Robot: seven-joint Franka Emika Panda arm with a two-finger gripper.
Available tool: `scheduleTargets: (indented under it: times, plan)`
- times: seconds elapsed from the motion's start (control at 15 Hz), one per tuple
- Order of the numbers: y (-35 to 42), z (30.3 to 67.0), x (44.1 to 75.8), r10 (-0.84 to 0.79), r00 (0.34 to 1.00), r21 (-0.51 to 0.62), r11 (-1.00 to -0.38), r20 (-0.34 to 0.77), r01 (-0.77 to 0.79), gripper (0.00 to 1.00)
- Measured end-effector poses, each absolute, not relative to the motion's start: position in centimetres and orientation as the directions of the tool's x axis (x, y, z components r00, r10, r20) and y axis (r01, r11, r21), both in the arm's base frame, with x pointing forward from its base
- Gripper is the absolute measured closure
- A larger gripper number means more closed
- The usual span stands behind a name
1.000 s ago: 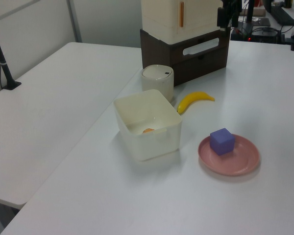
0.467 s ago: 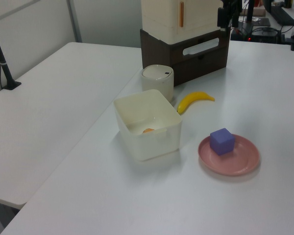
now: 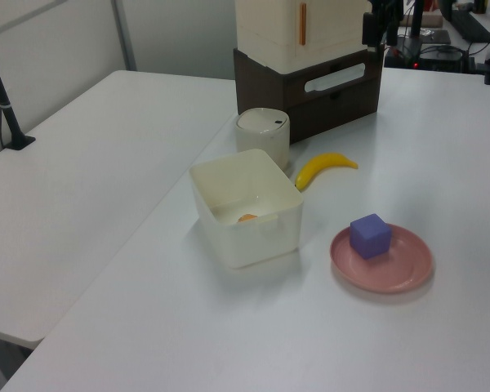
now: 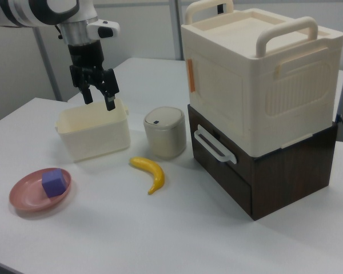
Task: Put the cube on the table
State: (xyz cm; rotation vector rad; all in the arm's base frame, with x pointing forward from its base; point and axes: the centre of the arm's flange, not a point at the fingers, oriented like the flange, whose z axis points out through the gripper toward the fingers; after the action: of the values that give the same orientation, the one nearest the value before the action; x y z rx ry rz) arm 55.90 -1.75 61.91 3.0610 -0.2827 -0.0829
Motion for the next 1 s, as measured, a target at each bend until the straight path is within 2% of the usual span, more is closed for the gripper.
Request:
scheduleTargets:
  times: [0.33,0.8,1.0]
  plan:
    - [-2.0,61.9,55.9,-0.071,0.996,0.065,-0.996,-0.056,-0.067,0.0]
    - [-1.5,60.8,55.8,-0.045,0.996,0.064,-0.997,-0.082,-0.04,0.0]
    - [-0.1,60.7,54.9,-0.021,0.992,0.065,-0.998,-0.122,-0.013,0.0]
